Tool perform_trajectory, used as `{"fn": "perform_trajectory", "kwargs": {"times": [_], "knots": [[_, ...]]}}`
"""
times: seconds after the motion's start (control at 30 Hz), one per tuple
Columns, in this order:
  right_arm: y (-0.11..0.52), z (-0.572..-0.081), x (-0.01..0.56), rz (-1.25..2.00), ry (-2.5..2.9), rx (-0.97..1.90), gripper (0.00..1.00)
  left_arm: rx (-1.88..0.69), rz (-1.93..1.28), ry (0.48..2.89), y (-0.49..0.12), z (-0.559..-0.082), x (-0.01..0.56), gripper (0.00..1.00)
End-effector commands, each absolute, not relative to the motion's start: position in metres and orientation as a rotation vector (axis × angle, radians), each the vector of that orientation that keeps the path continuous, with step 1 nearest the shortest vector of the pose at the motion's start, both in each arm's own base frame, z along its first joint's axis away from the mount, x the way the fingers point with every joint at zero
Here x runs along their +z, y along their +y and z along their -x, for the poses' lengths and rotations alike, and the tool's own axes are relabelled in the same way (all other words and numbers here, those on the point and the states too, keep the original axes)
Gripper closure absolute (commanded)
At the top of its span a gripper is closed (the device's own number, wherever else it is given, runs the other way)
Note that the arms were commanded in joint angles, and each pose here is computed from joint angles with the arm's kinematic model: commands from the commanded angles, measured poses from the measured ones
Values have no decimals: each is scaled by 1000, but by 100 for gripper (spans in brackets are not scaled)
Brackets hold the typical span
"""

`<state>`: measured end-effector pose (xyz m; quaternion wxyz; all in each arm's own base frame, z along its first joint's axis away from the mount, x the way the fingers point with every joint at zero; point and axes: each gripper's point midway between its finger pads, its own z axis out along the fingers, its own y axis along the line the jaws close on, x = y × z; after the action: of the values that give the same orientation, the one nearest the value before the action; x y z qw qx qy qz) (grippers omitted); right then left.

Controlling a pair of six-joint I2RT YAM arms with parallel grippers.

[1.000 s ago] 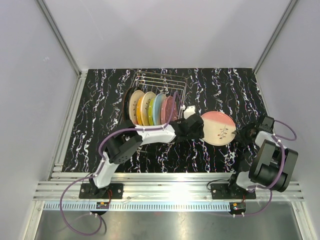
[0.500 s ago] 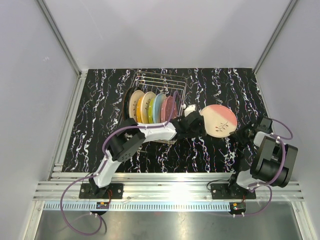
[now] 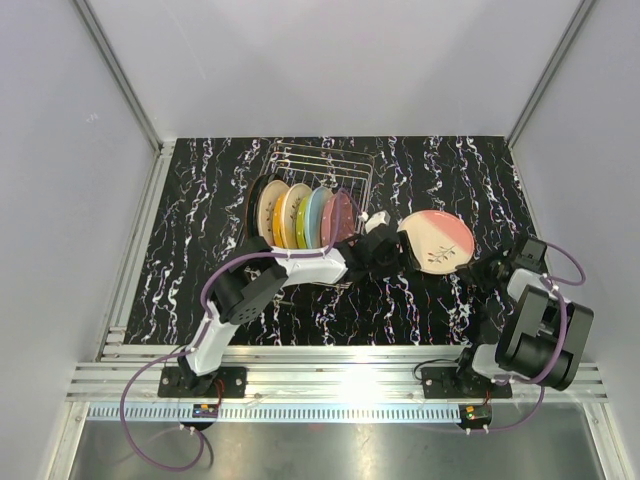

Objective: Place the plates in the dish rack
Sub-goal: Grab a plate with the right arm

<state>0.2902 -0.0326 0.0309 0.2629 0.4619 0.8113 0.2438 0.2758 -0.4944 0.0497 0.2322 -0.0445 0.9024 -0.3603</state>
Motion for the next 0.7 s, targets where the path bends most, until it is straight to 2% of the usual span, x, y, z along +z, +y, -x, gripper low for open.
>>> {"fn": "perform_trajectory", "kwargs": {"times": [0.0,0.67], "knots": [[-17,-297,64,-1159,2132,808,100,-1028,220,2497,-497,-283,52,17],[14,-280,85,-1143,2105,1018,100,-1078,392,2484,-505,-295,40,25]]}}
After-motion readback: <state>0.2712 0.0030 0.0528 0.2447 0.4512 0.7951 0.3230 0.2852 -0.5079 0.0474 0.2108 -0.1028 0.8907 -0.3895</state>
